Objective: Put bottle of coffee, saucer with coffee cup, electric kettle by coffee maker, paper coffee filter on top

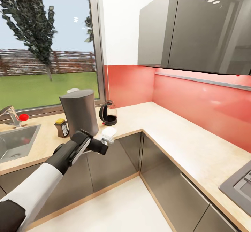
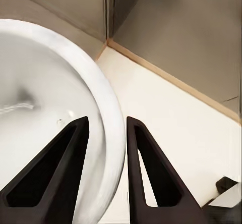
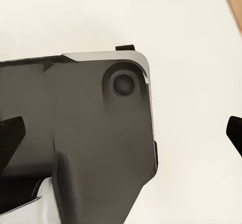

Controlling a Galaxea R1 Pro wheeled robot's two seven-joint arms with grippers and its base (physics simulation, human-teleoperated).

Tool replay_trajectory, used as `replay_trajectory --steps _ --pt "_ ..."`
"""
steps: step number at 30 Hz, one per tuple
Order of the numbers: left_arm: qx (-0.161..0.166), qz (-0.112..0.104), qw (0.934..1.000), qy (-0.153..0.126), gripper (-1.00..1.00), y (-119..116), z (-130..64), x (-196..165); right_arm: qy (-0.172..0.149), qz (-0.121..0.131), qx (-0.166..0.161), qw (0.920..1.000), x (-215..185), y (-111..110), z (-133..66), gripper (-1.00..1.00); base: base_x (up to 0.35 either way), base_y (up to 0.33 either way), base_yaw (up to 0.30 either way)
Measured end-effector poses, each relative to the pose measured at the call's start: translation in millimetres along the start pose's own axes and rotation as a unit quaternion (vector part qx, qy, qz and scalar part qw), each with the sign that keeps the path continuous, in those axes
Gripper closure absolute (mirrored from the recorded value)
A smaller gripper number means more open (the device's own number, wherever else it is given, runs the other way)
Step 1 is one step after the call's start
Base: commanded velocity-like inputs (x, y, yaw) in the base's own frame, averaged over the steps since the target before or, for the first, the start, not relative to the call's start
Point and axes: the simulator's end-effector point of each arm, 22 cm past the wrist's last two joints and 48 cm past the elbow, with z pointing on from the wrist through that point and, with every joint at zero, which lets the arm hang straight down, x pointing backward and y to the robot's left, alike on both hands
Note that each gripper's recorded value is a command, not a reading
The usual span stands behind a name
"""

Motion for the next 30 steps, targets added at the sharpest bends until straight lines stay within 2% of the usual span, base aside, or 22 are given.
replay_trajectory --steps 8,11,15,19,30 --pt "0.008 -0.012 0.9999 0.003 1.0 26.9 -17.4 -21.8 0.0 0.0 0.0 1.0 0.0 -0.2 0.0 -1.0 0.001 0.0 0.0" --pt "0.008 -0.011 0.9999 -0.002 1.0 27.7 -21.6 -27.7 0.0 -0.002 0.0 1.0 0.3 -0.5 -0.2 -1.0 0.166 0.0 0.0" --pt "0.008 -0.01 0.9999 0.003 1.0 26.4 -18.9 -24.7 0.0 -0.002 0.0 1.0 0.2 -0.3 -0.2 -1.0 0.298 0.0 0.0" --pt "0.006 0.006 0.9998 0.017 1.0 20.9 -12.6 -16.7 0.0 -0.002 -0.001 1.0 -0.5 0.4 -0.1 -1.0 0.242 0.0 0.0" --pt "0.009 0.012 0.9995 0.027 1.0 15.6 -6.8 -8.7 0.0 -0.001 0.0 1.0 -0.4 -0.5 0.0 -1.0 0.019 0.0 0.0"
